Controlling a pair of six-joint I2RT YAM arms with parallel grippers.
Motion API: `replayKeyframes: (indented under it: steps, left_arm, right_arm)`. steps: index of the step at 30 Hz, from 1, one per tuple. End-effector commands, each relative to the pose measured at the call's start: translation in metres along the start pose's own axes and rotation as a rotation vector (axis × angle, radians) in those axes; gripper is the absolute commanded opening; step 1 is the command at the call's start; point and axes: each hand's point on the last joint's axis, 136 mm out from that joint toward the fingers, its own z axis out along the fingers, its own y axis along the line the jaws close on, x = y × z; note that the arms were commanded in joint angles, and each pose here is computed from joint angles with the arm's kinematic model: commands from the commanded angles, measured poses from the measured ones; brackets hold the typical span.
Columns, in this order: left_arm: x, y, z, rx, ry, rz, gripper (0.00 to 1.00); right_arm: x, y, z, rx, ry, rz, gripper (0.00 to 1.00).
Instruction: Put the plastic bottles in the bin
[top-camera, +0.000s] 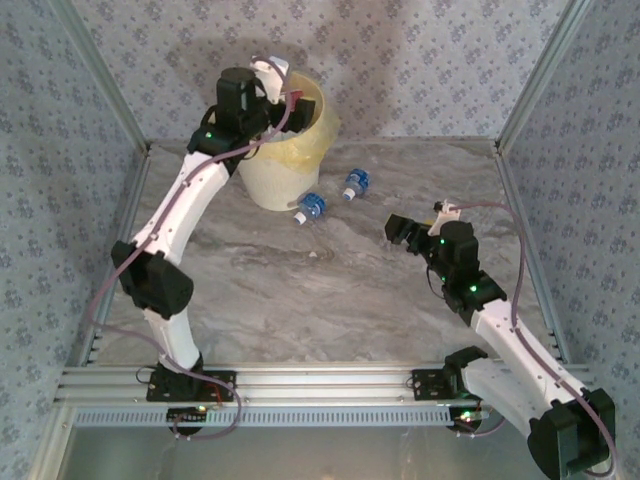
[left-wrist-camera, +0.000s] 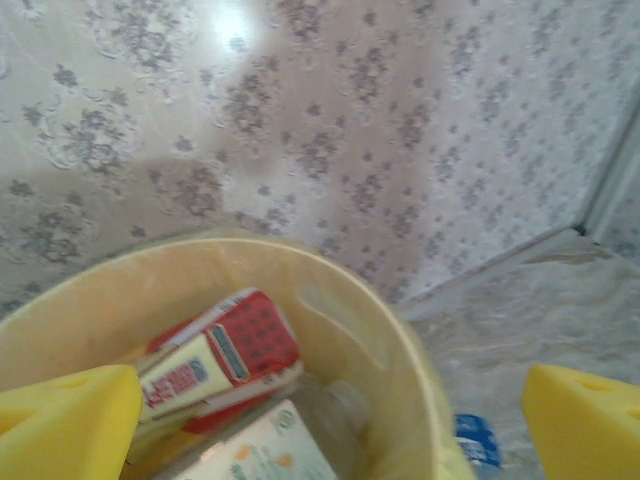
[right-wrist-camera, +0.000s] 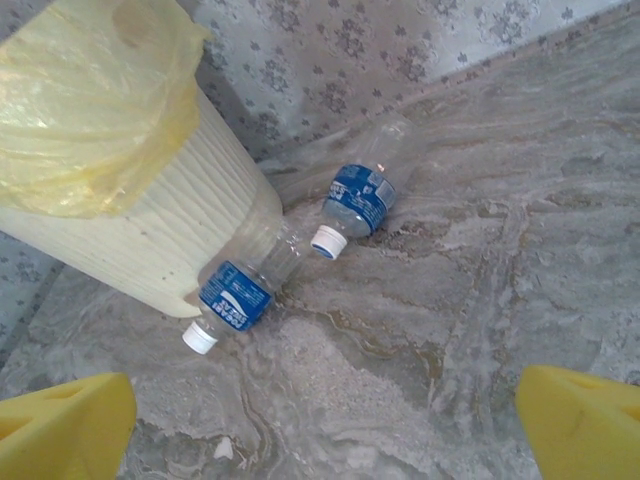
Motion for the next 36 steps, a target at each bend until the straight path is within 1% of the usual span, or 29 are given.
replayKeyframes:
  steps: [1,4,7,9,12,16,18,20,23,25,27,29,33,36]
  left_arm:
    - [-0.013,-0.039,-0.023,0.097,-0.064,-0.021,0.98]
    - [0.003,-0.054,-0.032,0.114,-0.046,-0.040,0.98]
    - [0.020,-0.056,-0.044,0.118,-0.047,-0.121,0.98]
    - [0.029,-0.059,-0.056,0.134,-0.051,-0.166,0.98]
    - [0.048,-0.057,-0.073,0.127,-0.042,-0.247,0.98]
    - [0.078,-0.055,-0.091,0.109,-0.005,-0.298,0.98]
    - [0.098,-0.049,-0.096,0.070,0.031,-0.323,0.98]
    - [0.115,-0.044,-0.101,0.038,0.050,-0.340,0.98]
    - [0.134,-0.036,-0.107,-0.016,0.073,-0.357,0.98]
    - [0.141,-0.029,-0.110,-0.046,0.078,-0.362,0.98]
    - [0.144,-0.024,-0.113,-0.068,0.074,-0.363,0.98]
    - [0.147,-0.020,-0.114,-0.082,0.072,-0.368,0.98]
    - [0.153,-0.013,-0.115,-0.107,0.076,-0.370,0.98]
    - [0.161,-0.006,-0.115,-0.132,0.087,-0.375,0.98]
  right_arm:
    - [-0.002,-0.005,0.002,0.040,0.023,0.001,1.00]
    - [0.006,-0.012,0.012,0.078,0.096,-0.007,1.00]
    - [0.013,-0.011,0.028,0.081,0.171,-0.020,1.00]
    - [0.014,-0.012,0.040,0.092,0.188,-0.015,1.00]
    - [0.013,-0.013,0.062,0.113,0.198,0.040,1.00]
    - [0.008,-0.009,0.103,0.125,0.209,0.087,1.00]
    - [0.012,-0.011,0.127,0.167,0.214,0.114,1.00]
    - [0.013,-0.020,0.149,0.232,0.191,0.145,1.00]
    - [0.018,-0.021,0.189,0.251,0.208,0.167,1.00]
    - [0.014,-0.019,0.216,0.265,0.204,0.167,0.99]
    - [0.022,-0.031,0.235,0.348,0.209,0.187,0.98]
    - [0.026,-0.039,0.249,0.400,0.192,0.206,0.96]
    - [0.034,-0.044,0.275,0.451,0.211,0.233,0.94]
    - [0.041,-0.049,0.290,0.500,0.232,0.205,0.92]
